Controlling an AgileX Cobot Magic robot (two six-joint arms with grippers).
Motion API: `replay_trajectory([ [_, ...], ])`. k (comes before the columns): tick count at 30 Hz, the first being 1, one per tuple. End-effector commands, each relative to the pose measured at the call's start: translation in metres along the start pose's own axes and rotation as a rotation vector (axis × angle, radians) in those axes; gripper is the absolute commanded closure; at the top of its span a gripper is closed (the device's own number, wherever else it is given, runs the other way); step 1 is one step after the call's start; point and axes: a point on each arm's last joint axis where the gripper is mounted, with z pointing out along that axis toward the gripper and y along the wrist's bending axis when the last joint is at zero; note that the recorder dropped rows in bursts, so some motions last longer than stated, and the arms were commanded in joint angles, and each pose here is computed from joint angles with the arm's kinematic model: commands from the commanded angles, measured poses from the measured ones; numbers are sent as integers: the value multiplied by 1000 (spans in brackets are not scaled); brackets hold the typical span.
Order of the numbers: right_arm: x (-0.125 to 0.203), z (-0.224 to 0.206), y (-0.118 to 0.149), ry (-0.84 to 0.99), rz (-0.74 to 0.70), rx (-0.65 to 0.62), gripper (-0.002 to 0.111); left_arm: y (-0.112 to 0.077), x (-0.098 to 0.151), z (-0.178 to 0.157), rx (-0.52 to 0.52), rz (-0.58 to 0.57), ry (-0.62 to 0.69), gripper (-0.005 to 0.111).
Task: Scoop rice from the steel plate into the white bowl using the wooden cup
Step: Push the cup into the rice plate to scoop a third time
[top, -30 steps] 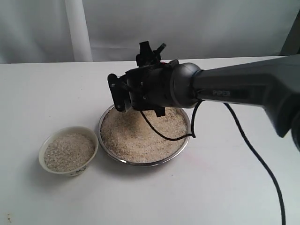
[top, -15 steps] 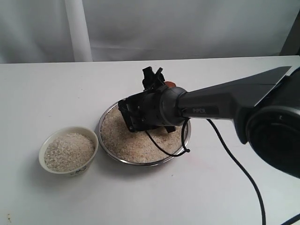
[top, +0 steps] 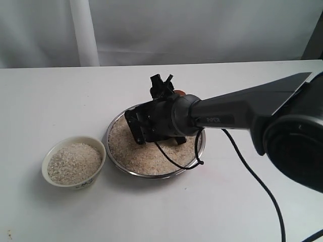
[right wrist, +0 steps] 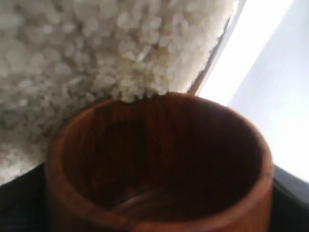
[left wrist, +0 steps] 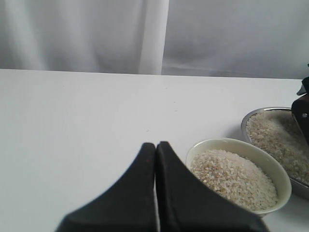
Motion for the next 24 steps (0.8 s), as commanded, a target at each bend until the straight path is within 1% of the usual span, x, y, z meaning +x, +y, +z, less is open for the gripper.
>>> replay_trajectory([
  [1,-9,-6,-1,-53,-14,10,108,0,-2,0,7,-10,-11,107],
  [8,-19,-12,3,-114,34,-28,108,0,-2,0,7,-8,-11,107],
  [16,-16,-27,-10,-168,147,-54,108,0,-2,0,7,-8,-11,107],
  [17,-15,-29,-11,-172,170,-65,108,0,-2,0,7,-10,-11,107],
  [20,-16,-31,-9,-190,166,-101,108,0,-2,0,7,-10,-11,107],
  [21,-19,-32,-6,-218,185,-134,108,0,-2,0,7,-10,-11,107],
  [24,-22,-33,-5,-251,219,-155,108,0,-2,0,7,-10,-11,107],
])
